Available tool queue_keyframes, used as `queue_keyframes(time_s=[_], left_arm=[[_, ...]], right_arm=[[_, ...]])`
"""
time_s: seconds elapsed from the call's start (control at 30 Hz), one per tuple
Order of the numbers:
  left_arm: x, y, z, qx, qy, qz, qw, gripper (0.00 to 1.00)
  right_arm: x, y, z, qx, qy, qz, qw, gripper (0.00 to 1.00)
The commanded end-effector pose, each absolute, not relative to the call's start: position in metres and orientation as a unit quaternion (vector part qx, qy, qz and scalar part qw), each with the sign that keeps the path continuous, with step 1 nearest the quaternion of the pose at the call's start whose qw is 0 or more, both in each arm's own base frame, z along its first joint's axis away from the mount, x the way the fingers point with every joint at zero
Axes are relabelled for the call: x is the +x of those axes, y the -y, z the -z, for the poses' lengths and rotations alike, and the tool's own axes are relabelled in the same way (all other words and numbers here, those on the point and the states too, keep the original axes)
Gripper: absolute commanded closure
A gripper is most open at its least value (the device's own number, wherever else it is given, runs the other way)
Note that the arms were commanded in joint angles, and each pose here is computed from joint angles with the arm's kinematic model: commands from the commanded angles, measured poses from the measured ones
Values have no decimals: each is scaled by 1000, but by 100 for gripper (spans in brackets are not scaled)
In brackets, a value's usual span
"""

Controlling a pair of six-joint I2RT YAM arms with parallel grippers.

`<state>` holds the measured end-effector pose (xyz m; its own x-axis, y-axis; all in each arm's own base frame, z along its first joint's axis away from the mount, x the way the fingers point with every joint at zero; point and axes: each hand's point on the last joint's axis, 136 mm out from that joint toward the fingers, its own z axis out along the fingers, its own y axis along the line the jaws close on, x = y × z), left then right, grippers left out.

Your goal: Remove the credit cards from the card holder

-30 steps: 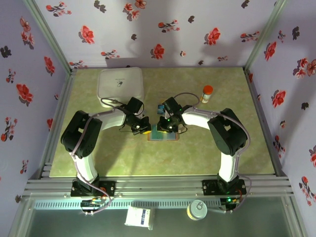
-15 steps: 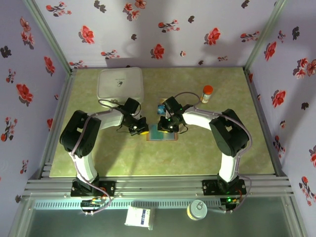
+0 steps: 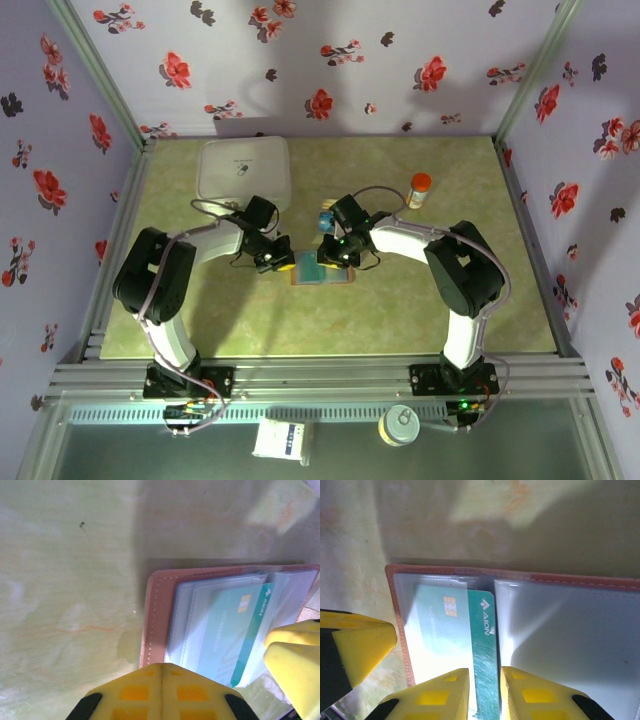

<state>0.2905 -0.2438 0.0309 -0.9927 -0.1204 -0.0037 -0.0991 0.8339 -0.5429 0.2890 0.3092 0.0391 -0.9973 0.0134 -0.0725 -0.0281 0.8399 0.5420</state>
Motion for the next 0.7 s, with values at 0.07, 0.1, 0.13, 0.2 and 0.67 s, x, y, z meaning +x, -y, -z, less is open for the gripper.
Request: queue_keyframes(time_s=[0.07,0.1,0.13,0.2,0.67], left_arm=[[292,256,-49,-44,-954,295,24,100],[291,260,-49,-41,-954,296,23,100],[290,263,-48,-38,-954,297,21,100],[289,269,-46,-32,-954,298,17,100],[277,260,-16,-21,-969,246,-11,100]], right_arm=[[294,-321,-54,-5,-950,-309,46,76],[294,-322,-53,-6,-950,-309,45,77],[295,-323,-53,-6,-949,-311,45,77],[295,-324,-53,-6,-949,-312,43,77],[292,-332,-40,-9,-948,-316,25,78]])
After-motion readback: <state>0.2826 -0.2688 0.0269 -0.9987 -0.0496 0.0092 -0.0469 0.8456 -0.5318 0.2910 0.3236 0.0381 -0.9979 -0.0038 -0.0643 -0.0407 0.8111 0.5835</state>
